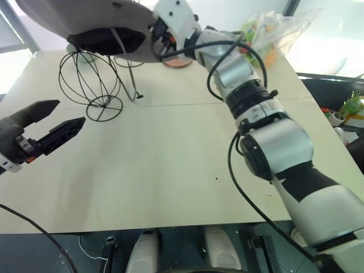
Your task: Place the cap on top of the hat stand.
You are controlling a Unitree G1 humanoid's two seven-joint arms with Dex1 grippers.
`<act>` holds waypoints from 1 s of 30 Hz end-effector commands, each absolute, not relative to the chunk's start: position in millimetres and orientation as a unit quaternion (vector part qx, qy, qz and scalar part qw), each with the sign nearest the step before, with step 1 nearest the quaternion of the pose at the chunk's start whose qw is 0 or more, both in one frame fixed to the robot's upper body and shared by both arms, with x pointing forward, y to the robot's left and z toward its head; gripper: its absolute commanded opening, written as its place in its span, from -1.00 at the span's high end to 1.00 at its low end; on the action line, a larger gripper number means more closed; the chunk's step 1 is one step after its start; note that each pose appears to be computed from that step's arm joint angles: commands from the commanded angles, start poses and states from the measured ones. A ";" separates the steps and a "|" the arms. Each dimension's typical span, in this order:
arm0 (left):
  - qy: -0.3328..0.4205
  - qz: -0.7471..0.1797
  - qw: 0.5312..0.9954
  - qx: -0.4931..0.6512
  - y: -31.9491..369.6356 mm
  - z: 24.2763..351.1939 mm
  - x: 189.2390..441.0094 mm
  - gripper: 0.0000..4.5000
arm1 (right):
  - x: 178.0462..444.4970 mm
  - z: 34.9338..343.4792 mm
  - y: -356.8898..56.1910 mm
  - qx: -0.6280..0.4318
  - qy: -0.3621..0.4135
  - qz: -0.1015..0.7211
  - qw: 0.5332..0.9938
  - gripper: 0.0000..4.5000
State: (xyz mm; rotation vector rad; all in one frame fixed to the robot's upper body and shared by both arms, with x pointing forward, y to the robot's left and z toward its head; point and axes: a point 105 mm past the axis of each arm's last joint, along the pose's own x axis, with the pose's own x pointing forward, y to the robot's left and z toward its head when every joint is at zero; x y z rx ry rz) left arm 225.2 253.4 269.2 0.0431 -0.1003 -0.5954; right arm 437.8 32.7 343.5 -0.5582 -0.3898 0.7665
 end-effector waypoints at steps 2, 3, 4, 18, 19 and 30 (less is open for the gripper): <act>-0.084 -0.277 0.957 0.031 259.6 282.6 219.1 -1.00 | 419.1 379.3 59.7 -0.235 -0.240 0.378 0.863 0.99; -0.087 -0.272 0.958 0.030 261.8 283.1 218.5 -1.00 | 418.0 379.2 63.2 -0.233 -0.240 0.379 0.863 0.99; -0.091 -0.265 0.960 0.027 265.0 284.2 217.4 -1.00 | 417.2 379.5 66.6 -0.230 -0.240 0.378 0.864 0.99; -0.114 -0.102 0.988 -0.023 329.4 278.7 180.7 -1.00 | 404.2 319.1 113.7 -0.332 -0.240 0.401 0.820 0.99; -0.114 -0.096 0.989 -0.024 331.3 278.1 179.3 -1.00 | 403.7 314.9 114.9 -0.348 -0.244 0.399 0.813 0.99; -0.097 -0.060 0.993 -0.040 346.0 263.8 163.3 -1.00 | 396.6 257.9 120.7 -0.541 -0.315 0.365 0.689 0.99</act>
